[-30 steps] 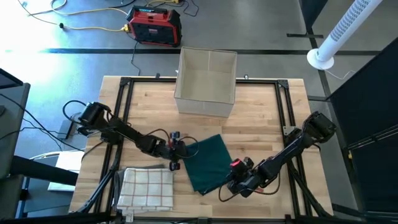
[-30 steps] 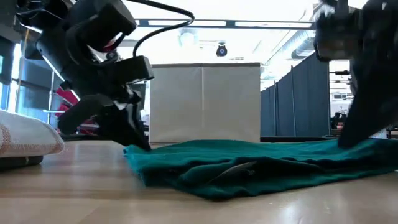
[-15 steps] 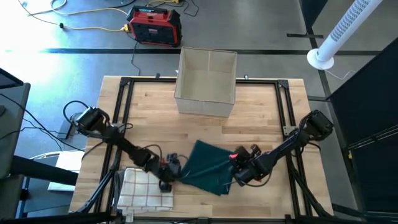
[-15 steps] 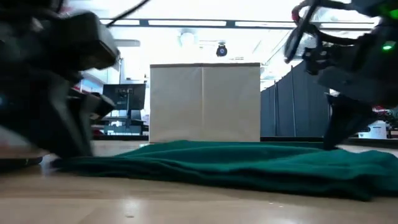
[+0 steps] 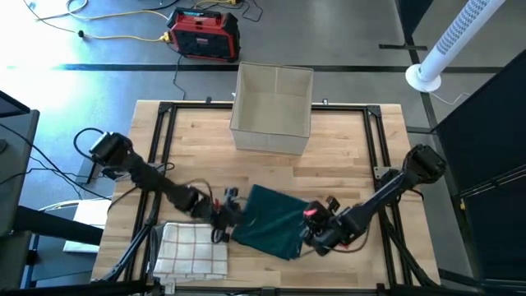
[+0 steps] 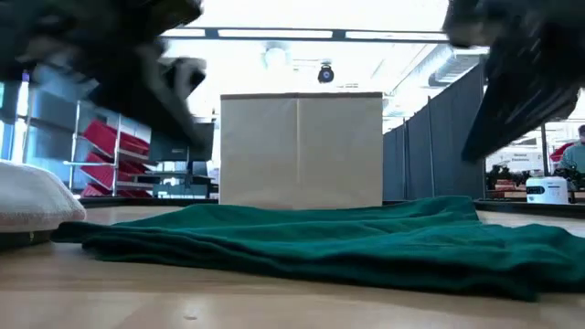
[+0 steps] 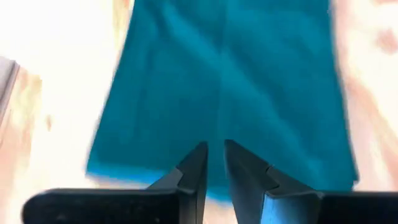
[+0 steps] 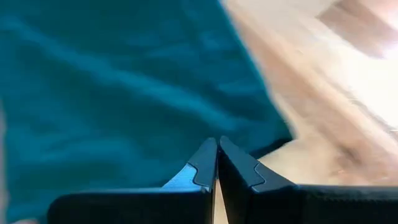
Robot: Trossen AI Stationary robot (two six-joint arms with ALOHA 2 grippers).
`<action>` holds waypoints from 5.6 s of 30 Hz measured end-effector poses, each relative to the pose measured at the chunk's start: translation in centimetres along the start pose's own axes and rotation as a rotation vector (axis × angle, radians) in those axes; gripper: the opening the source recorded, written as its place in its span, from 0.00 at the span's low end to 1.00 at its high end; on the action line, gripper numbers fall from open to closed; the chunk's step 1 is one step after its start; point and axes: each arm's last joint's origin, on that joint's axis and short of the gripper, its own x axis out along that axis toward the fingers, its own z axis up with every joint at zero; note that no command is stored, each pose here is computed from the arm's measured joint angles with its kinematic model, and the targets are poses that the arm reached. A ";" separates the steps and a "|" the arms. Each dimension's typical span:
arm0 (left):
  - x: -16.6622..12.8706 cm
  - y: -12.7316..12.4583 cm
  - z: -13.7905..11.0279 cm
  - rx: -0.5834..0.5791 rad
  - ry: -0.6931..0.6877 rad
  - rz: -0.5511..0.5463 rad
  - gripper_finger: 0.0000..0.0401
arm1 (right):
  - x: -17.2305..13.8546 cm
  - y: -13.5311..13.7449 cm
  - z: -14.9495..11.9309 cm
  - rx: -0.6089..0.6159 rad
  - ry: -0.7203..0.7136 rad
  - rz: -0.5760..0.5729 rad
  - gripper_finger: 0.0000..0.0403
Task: Fold towel
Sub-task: Fold the green towel, then stack the folded green towel on top of the white checkered towel
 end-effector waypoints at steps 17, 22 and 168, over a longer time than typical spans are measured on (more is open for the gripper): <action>6.0 9.4 0.9 0.067 -0.135 -0.085 0.36 | -5.6 3.5 -4.7 -0.038 -0.269 0.241 0.00; 9.0 10.1 1.3 -0.012 -0.090 -0.078 0.46 | -5.6 3.5 -4.7 -0.043 -0.268 0.236 0.00; -14.5 -20.0 -3.0 -0.716 0.325 0.176 0.37 | 4.7 6.0 8.4 -0.222 -0.386 0.609 0.01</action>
